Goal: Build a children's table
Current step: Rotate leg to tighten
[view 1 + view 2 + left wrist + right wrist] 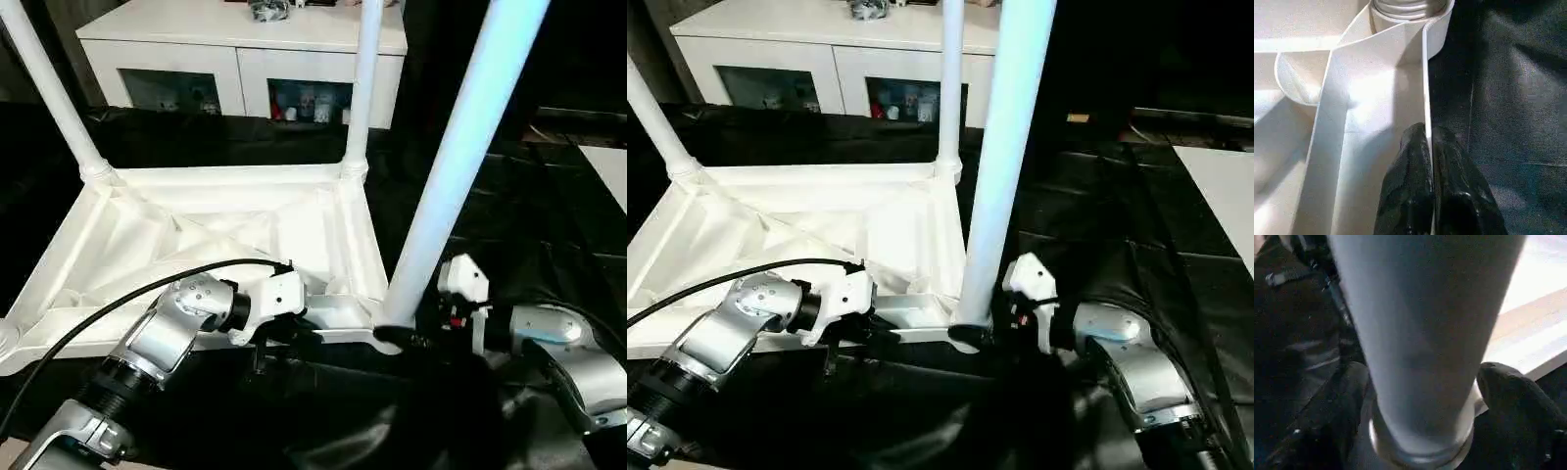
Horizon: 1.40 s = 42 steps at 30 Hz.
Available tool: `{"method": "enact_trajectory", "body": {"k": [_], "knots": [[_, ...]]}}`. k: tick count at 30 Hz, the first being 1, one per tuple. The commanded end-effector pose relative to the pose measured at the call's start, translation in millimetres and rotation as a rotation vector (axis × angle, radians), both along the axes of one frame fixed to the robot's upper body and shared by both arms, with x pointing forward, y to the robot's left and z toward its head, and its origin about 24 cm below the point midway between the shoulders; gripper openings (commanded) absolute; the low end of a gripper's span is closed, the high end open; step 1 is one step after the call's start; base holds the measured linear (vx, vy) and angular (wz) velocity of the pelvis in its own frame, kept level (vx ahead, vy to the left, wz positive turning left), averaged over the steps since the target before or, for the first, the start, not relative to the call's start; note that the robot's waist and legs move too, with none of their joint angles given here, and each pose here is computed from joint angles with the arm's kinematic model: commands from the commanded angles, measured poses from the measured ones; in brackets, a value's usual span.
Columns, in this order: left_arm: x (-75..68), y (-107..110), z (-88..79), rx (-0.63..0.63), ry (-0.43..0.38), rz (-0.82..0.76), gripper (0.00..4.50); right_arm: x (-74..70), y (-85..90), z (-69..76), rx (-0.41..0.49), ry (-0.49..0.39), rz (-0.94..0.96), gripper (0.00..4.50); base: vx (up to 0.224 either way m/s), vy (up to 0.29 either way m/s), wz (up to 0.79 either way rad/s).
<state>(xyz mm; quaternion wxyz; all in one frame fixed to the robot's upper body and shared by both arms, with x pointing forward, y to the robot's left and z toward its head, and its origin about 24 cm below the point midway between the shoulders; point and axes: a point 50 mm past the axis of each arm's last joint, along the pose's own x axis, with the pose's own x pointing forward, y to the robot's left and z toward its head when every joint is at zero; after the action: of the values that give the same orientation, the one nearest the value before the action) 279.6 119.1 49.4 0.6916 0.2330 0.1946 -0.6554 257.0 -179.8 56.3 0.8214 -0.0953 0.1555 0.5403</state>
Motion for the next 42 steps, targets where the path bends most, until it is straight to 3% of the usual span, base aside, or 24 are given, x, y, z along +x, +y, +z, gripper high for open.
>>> {"method": "enact_trajectory", "body": {"k": [1,9,17,19,21,23,25,26,27,30,33,34,35,38,42], "knots": [[2.4,-1,8.7,-0.001,-0.029,-0.02,0.0,-3.4,-2.3,-1.4,-0.021,0.017,0.035,3.5,0.0,0.0,0.0],[3.7,0,9.1,-0.001,-0.034,-0.013,0.0,-0.3,-4.2,-2.7,-0.003,0.022,-0.001,2.84,0.0,0.0,0.0],[6.2,-1,8.1,-0.003,-0.039,0.008,0.0,1.6,-3.8,-8.6,-0.01,0.035,-0.043,2.68,0.0,0.0,0.0],[7.7,-2,5.5,0.001,-0.039,0.038,0.0,6.1,-3.8,-14.4,-0.032,0.029,-0.109,2.67,0.0,0.0,0.0],[17.0,-7,-2.6,0.023,-0.066,0.17,0.0,20.1,0.6,-30.5,-0.086,0.022,-0.328,2.67,0.0,0.0,0.0],[21.0,-11,-4.2,0.017,-0.077,0.223,0.0,24.9,4.3,-34.8,-0.089,0.018,-0.406,2.67,-0.029,-0.002,-0.04],[33.3,-26,-5.5,-0.002,-0.112,0.374,0.0,40.1,15.9,-42.3,-0.077,0.013,-0.683,2.66,0.0,0.0,0.0],[34.1,-27,-5.6,-0.003,-0.114,0.385,0.0,41.0,16.9,-42.9,-0.076,0.014,-0.703,2.66,0.0,0.0,0.0],[41.6,-36,-6.0,-0.012,-0.133,0.475,0.0,47.0,28.5,-44.9,-0.087,-0.005,-0.792,2.66,0.0,0.0,0.0],[49.6,-50,-4.9,-0.024,-0.163,0.551,0.0,56.4,53.0,-41.8,-0.044,-0.023,-0.877,2.66,0.0,0.0,0.0],[50.4,-56,-4.5,-0.02,-0.179,0.531,0.0,61.1,67.6,-36.4,-0.014,-0.053,-0.864,2.66,0.0,0.0,0.0],[50.0,-57,-3.6,-0.017,-0.186,0.51,0.0,62.2,71.0,-30.6,0.029,-0.069,-0.84,2.66,0.0,0.0,0.0],[50.0,-56,-3.1,-0.013,-0.192,0.5,0.0,61.9,73.5,-24.6,0.101,-0.07,-0.81,3.01,0.0,0.0,0.0],[49.1,-53,-2.9,-0.007,-0.192,0.485,0.0,60.8,69.8,-15.7,0.129,-0.123,-0.775,3.41,0.0,0.0,0.0],[42.5,-41,-3.9,0.017,-0.199,0.419,0.0,57.7,42.9,-7.4,0.061,-0.18,-0.734,3.83,0.0,0.0,0.0]]}}
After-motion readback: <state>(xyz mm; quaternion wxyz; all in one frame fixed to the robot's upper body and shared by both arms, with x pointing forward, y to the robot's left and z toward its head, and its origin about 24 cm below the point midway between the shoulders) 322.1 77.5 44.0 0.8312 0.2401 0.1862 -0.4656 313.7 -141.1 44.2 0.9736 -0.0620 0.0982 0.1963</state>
